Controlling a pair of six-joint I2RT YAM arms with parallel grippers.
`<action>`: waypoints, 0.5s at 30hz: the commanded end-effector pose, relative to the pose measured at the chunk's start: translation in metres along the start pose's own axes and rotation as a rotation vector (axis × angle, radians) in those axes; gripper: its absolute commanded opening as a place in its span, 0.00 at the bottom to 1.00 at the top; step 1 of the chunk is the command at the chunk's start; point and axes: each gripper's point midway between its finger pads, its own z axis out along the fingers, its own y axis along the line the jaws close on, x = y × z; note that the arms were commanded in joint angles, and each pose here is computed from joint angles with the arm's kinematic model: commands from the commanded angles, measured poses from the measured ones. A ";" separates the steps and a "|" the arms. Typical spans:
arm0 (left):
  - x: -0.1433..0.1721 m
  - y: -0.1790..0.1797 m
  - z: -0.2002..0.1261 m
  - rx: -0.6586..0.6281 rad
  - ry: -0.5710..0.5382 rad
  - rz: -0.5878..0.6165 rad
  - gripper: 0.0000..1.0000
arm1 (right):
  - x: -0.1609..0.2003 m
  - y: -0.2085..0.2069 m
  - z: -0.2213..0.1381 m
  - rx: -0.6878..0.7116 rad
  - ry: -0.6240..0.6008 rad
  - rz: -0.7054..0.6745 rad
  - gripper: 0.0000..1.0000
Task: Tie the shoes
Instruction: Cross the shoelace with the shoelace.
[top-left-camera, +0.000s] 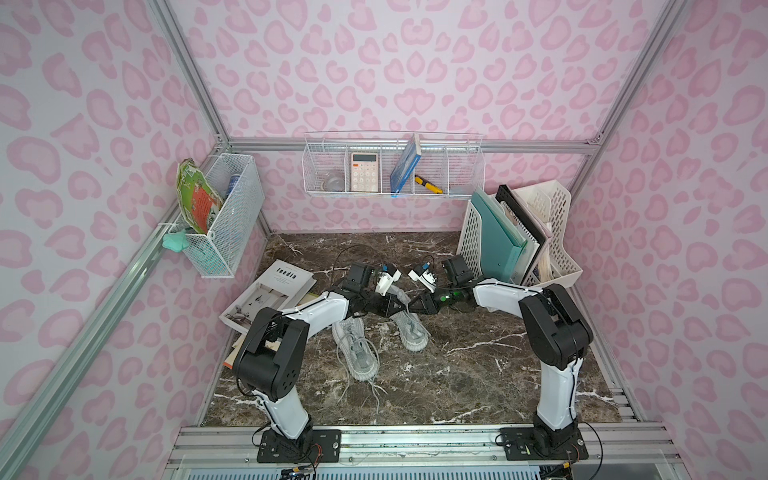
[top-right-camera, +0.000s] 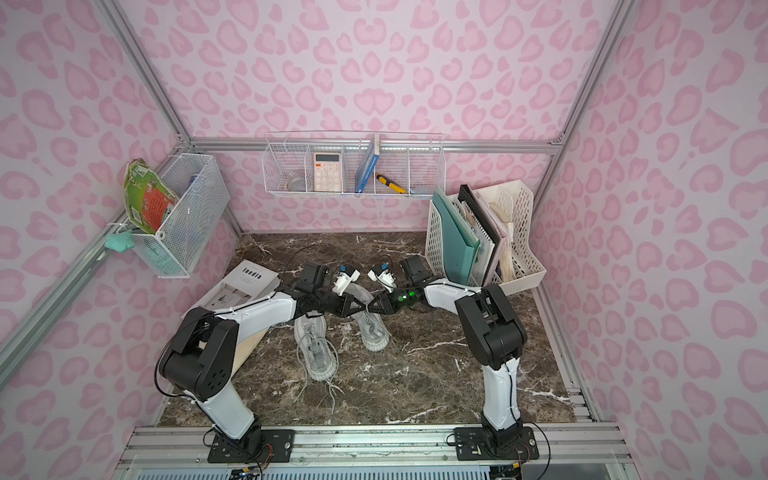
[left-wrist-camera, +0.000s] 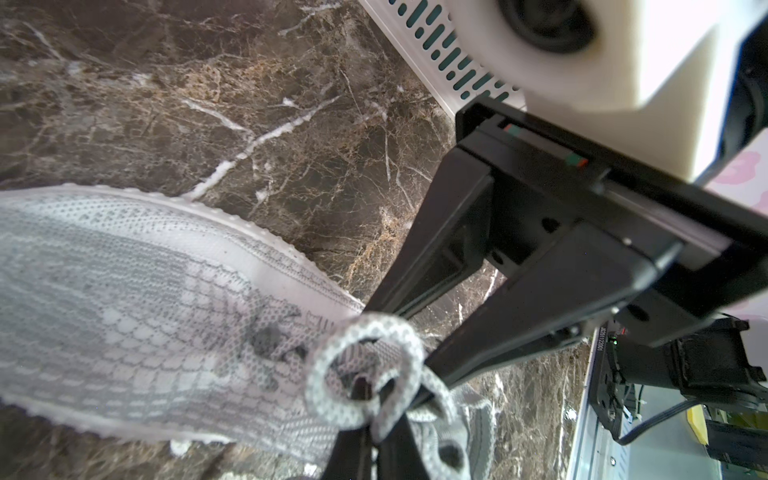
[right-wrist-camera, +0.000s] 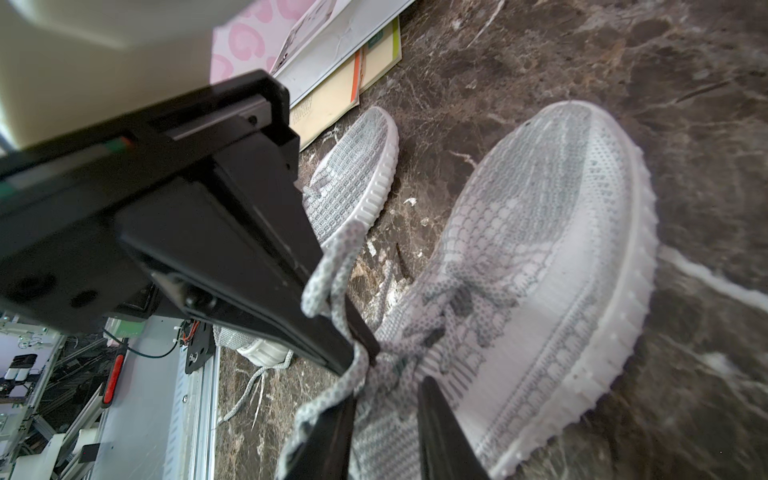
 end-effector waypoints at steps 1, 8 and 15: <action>-0.002 -0.004 0.001 0.024 -0.005 0.009 0.00 | -0.005 0.002 0.001 -0.007 -0.007 -0.019 0.29; -0.002 -0.006 0.000 0.029 -0.007 0.011 0.00 | -0.005 0.001 0.001 0.000 -0.004 -0.015 0.15; -0.003 -0.008 -0.002 0.031 -0.007 0.019 0.00 | -0.010 -0.009 -0.009 0.053 -0.025 -0.009 0.00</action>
